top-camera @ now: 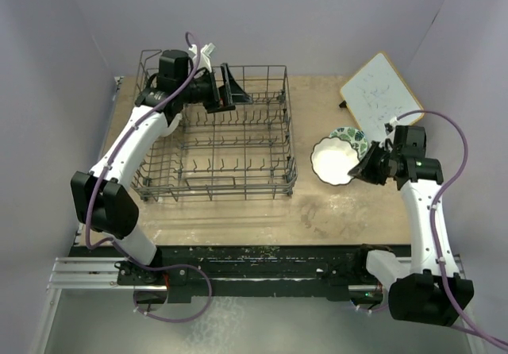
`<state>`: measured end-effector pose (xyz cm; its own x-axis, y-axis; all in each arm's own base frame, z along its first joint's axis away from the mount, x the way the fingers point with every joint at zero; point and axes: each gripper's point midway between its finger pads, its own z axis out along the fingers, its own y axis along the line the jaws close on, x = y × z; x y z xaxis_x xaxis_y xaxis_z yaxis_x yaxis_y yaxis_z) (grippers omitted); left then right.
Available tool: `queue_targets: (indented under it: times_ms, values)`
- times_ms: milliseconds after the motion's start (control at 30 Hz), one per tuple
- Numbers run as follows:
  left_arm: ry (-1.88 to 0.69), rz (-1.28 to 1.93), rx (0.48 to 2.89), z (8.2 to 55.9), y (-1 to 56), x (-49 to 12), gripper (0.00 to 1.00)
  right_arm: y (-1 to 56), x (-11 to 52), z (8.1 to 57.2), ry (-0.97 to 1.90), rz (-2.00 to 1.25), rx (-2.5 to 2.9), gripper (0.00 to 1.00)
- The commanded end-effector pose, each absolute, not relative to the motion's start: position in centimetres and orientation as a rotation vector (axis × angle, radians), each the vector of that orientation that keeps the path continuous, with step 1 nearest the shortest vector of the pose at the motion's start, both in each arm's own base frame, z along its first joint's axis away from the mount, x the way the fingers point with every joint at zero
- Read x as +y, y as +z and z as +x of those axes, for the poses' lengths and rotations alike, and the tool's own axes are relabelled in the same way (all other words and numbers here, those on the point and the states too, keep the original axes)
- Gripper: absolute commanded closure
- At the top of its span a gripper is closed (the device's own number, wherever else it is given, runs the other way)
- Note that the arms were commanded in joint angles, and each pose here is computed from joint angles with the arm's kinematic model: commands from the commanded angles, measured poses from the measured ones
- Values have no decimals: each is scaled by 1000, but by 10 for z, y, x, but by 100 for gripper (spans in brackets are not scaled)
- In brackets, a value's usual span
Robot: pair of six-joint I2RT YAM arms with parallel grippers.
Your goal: Unload the bowls from the dish rack
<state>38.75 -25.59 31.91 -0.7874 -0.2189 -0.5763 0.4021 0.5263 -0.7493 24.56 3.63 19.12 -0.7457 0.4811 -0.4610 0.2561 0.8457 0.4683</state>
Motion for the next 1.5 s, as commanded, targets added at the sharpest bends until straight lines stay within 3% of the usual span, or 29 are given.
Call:
queue_targets:
  times_ms: [0,333,767,1167,1467]
  values:
    - [-1282,218,2080,381,323,-256,1,197,42,234,487,472,2415,100]
    - [-1299,209,2087,377,308,-255,1,126,49,199,423,668,2417,100]
    - [-1286,247,2076,372,316,-253,1,86,38,212,359,879,2380,100]
    - [-1281,232,2092,368,308,-250,1,58,34,222,289,812,2471,100]
    - [-1263,205,2085,368,308,-239,1,52,34,216,276,855,2505,72]
